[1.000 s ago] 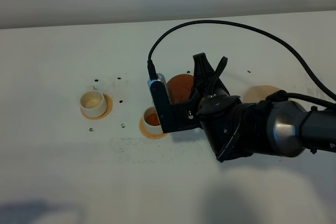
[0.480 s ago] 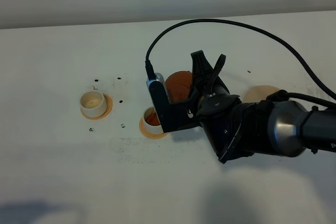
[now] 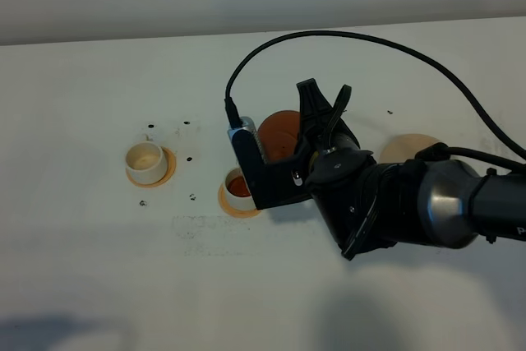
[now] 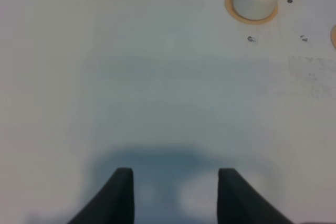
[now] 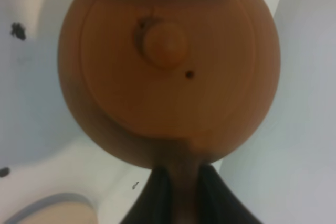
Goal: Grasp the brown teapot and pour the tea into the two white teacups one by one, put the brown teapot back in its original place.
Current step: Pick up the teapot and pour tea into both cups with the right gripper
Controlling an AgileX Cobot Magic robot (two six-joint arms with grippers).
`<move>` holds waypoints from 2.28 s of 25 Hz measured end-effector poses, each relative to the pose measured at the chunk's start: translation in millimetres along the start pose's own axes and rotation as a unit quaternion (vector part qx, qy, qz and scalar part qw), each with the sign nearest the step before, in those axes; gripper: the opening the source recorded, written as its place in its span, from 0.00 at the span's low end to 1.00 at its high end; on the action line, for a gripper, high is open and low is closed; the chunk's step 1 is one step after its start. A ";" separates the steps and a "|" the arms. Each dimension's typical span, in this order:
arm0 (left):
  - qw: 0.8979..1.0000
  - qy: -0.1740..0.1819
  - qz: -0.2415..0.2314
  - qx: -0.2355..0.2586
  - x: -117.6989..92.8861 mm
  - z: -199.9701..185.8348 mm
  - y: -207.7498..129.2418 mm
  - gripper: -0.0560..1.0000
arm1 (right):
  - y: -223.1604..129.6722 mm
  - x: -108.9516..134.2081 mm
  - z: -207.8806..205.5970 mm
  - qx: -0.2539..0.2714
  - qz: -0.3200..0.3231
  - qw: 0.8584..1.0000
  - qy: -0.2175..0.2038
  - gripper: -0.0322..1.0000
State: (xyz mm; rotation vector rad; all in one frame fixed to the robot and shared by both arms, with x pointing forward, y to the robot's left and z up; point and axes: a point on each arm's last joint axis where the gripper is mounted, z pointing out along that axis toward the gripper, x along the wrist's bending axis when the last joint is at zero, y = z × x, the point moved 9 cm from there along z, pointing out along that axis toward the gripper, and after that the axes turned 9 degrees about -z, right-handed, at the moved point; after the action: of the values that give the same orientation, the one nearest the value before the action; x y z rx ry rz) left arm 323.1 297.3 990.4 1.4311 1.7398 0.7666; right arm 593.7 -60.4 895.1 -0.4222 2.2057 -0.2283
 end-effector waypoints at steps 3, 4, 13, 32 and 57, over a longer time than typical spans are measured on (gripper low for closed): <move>1.000 0.000 0.003 0.000 0.0 0.0 0.0 0.41 | 0.6 -0.7 -0.2 -0.001 -0.004 1.000 -0.002 0.14; 1.000 0.000 0.003 0.000 0.0 0.0 0.0 0.41 | 0.6 -0.8 -0.2 -0.001 -0.005 1.000 -0.002 0.14; 1.000 0.000 0.000 0.000 0.0 0.0 0.0 0.41 | 0.5 -1.5 -0.2 0.000 -0.012 1.000 -0.004 0.14; 1.000 0.000 0.000 0.000 0.0 0.0 0.0 0.41 | -0.3 -4.5 -0.3 0.002 -0.034 0.999 -0.013 0.14; 1.000 0.000 0.000 0.000 0.0 0.0 0.0 0.41 | -3.1 -7.4 -0.4 0.010 -0.044 0.999 -0.020 0.14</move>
State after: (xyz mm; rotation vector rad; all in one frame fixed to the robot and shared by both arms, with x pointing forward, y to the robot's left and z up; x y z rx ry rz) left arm 323.1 297.3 990.4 1.4311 1.7398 0.7666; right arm 598.4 -60.5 901.6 -0.5099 2.1457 -0.2870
